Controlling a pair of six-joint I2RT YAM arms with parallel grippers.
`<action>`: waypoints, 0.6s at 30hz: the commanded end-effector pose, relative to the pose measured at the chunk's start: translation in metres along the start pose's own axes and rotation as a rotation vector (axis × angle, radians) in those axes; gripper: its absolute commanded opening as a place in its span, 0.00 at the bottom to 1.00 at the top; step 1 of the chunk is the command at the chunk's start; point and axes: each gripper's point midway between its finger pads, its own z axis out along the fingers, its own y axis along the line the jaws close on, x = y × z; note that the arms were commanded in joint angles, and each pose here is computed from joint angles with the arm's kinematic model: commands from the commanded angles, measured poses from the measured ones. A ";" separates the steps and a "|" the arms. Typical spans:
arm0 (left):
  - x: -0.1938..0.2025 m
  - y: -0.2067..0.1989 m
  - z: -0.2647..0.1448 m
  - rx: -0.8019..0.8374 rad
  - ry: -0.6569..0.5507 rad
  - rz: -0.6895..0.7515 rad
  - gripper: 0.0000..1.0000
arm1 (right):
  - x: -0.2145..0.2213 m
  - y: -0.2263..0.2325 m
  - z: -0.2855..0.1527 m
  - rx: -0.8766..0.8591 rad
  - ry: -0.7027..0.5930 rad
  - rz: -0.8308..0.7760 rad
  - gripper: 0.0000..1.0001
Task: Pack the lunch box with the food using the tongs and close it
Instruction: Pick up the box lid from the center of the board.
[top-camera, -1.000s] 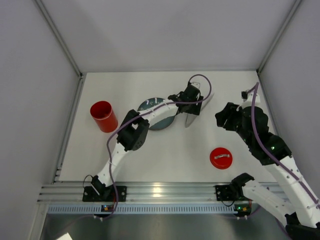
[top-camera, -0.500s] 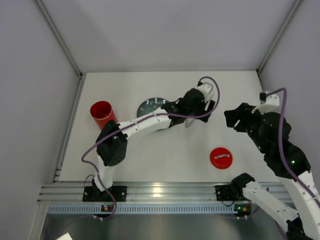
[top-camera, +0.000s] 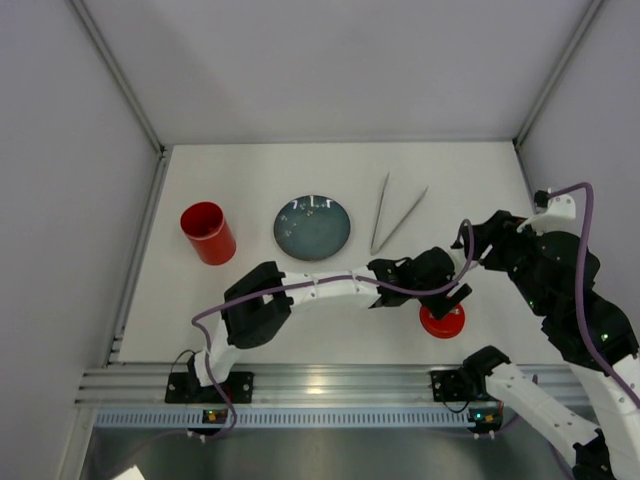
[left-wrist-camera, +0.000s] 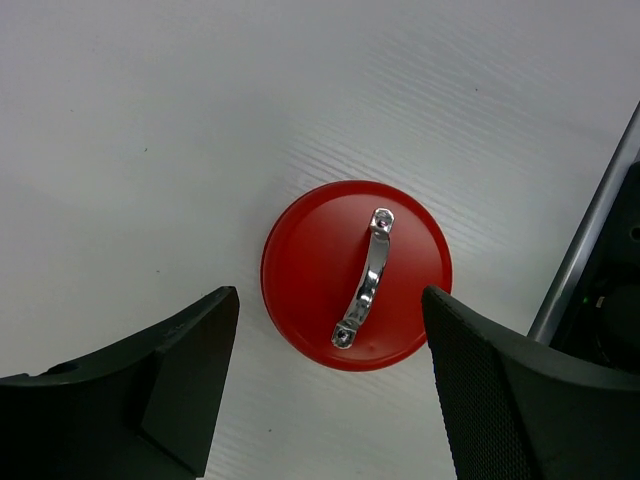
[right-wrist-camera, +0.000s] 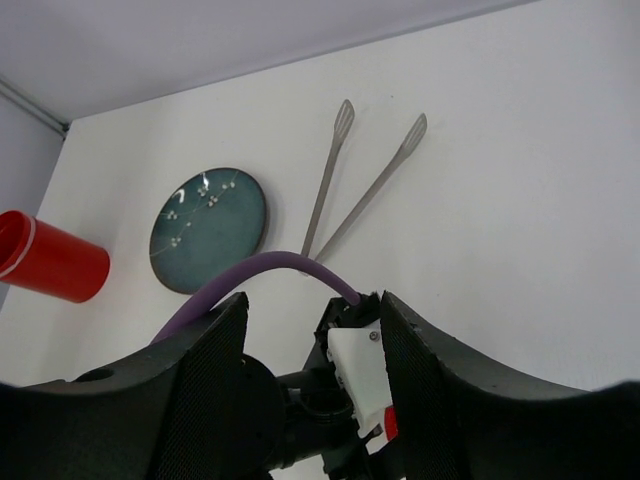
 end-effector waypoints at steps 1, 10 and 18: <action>-0.007 -0.012 0.010 0.048 -0.018 0.042 0.79 | -0.009 0.007 -0.006 -0.034 -0.019 -0.003 0.56; 0.021 -0.023 0.032 0.126 0.057 0.047 0.78 | -0.008 0.008 -0.003 -0.036 -0.015 -0.005 0.56; 0.038 -0.022 0.037 0.126 0.097 0.035 0.70 | -0.002 0.006 0.000 -0.029 -0.004 -0.006 0.56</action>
